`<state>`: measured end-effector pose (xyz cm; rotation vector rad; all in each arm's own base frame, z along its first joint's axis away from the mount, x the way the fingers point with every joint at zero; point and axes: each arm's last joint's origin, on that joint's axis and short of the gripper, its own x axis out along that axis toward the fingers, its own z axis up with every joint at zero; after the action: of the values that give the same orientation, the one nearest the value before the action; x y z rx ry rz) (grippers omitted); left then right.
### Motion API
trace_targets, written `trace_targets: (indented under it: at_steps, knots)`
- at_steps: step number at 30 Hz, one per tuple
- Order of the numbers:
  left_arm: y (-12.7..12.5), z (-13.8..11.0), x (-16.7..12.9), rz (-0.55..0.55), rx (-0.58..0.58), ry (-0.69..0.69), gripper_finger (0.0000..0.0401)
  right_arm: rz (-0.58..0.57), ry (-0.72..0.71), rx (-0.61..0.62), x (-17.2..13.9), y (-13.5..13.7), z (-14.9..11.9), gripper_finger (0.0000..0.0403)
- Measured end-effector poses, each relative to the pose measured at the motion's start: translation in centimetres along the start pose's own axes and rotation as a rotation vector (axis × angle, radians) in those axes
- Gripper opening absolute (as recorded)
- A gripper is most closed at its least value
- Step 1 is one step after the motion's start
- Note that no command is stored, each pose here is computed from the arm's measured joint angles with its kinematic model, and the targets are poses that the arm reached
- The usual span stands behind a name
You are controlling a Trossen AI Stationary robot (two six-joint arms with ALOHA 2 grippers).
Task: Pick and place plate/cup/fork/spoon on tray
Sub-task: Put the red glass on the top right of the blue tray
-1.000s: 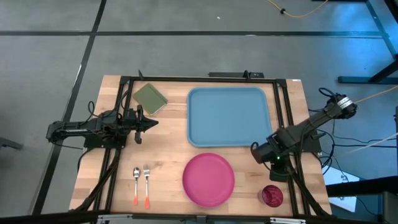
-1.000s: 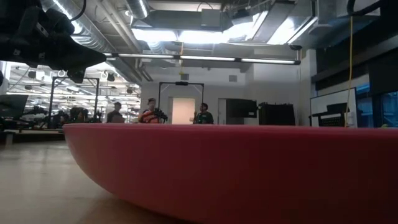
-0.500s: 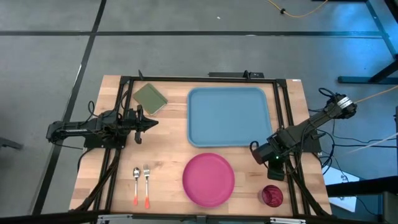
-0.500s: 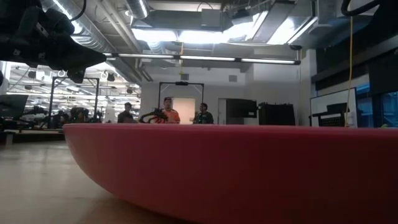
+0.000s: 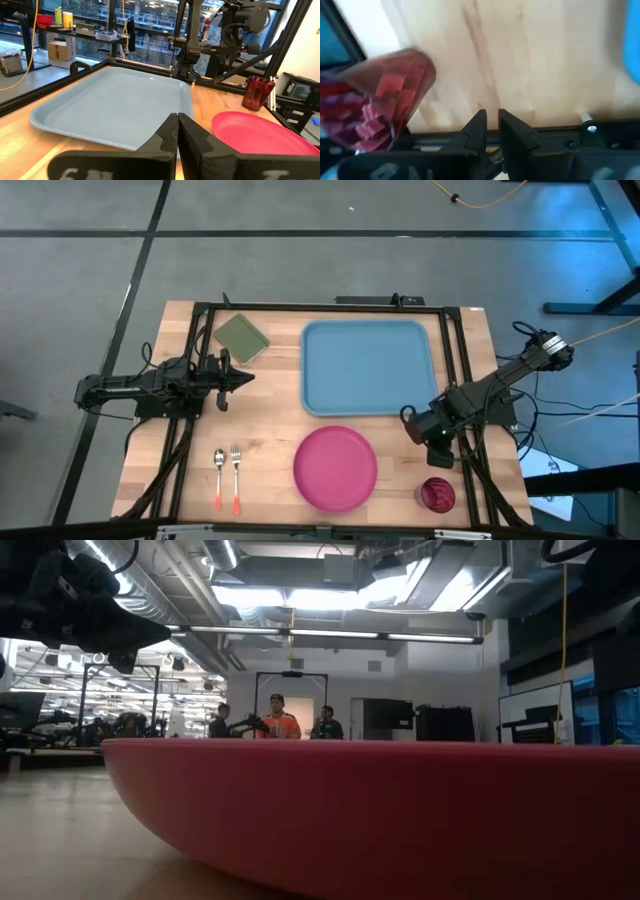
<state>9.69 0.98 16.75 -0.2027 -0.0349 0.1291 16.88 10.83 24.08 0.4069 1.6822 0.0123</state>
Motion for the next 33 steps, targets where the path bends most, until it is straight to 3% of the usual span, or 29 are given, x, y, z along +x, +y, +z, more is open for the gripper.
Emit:
trace_targets:
  at_steps: [4,10,15,20,25,33]
  knots:
    - [0.0,0.0,0.0,0.001,0.0,0.0,0.0,0.002,0.003,0.055,0.0,0.0,0.0,0.0053]
    - [0.0,0.0,0.0,0.0,0.0,0.0,0.0,0.145,0.172,0.143,-0.1,0.4,-0.5,0.0053]
    - [0.0,0.0,0.0,0.0,-0.001,0.001,0.0,0.22,0.305,0.304,-0.2,0.7,-0.8,0.0053]
    - [0.0,0.0,0.0,0.0,-0.004,0.001,0.0,0.306,0.435,0.402,-2.1,1.7,-1.1,0.0053]
    - [0.0,0.0,0.0,0.0,-0.004,0.002,0.0,0.31,0.326,0.478,-5.3,3.3,-1.3,0.0053]
    - [0.0,0.0,0.0,-0.002,-0.007,0.002,0.0,0.338,-0.102,0.5,-9.0,8.1,-5.1,0.0053]
